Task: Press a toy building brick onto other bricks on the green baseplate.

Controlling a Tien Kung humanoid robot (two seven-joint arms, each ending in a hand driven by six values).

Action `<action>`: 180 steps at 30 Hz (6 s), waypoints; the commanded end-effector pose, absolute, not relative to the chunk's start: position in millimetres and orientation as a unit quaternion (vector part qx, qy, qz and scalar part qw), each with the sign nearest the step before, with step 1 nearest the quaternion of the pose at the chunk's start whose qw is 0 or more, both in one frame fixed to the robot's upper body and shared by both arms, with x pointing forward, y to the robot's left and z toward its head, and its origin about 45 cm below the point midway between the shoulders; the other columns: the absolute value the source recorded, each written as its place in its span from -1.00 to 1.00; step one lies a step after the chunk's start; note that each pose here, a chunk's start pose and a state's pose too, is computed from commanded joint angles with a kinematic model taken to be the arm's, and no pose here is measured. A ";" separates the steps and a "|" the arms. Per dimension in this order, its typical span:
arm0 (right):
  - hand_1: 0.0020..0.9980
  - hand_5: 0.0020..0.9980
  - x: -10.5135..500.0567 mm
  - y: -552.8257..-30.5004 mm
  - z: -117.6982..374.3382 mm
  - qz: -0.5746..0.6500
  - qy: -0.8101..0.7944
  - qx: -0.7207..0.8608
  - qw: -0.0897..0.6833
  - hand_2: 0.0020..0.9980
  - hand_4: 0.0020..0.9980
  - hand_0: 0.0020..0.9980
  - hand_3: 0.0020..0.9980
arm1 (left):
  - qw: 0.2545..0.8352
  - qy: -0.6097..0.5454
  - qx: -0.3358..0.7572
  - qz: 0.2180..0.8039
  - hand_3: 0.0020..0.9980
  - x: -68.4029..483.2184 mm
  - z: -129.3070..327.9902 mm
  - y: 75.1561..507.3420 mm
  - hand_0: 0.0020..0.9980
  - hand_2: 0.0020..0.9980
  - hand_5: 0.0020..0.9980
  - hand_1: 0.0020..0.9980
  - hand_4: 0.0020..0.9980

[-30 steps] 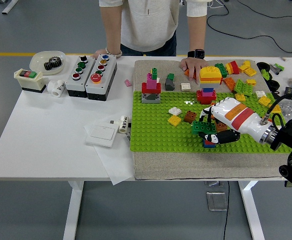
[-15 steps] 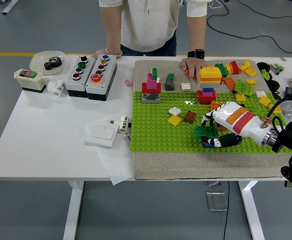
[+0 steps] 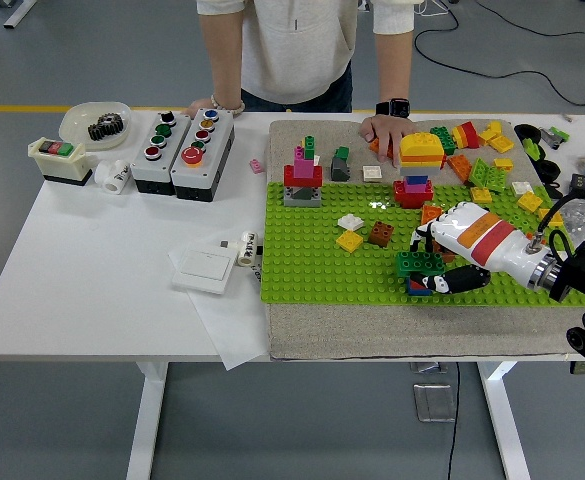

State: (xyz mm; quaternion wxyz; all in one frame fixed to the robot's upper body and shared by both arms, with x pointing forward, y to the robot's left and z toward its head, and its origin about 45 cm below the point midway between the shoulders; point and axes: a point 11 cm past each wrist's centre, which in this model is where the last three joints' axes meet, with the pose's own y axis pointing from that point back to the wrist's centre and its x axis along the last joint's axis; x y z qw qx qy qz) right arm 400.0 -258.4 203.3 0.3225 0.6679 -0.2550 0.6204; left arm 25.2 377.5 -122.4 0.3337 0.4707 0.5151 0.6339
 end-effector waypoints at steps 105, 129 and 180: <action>-0.17 -0.33 399.9 -260.7 198.0 0.604 -0.249 0.684 0.325 -0.01 0.41 -0.20 0.07 | 0.337 0.513 0.483 0.625 0.60 21.9 -122.3 378.5 0.08 0.58 0.64 0.25 0.70; -0.12 -0.31 399.9 -261.7 199.5 0.602 -0.251 0.685 0.324 0.04 0.50 -0.19 0.12 | 0.336 0.513 0.483 0.625 0.60 21.5 -122.4 378.4 0.08 0.58 0.64 0.25 0.70; 0.23 0.02 396.4 -257.0 214.1 0.599 -0.274 0.691 0.297 0.50 1.00 0.06 0.65 | 0.336 0.512 0.483 0.625 0.60 21.9 -122.3 379.0 0.06 0.57 0.63 0.25 0.70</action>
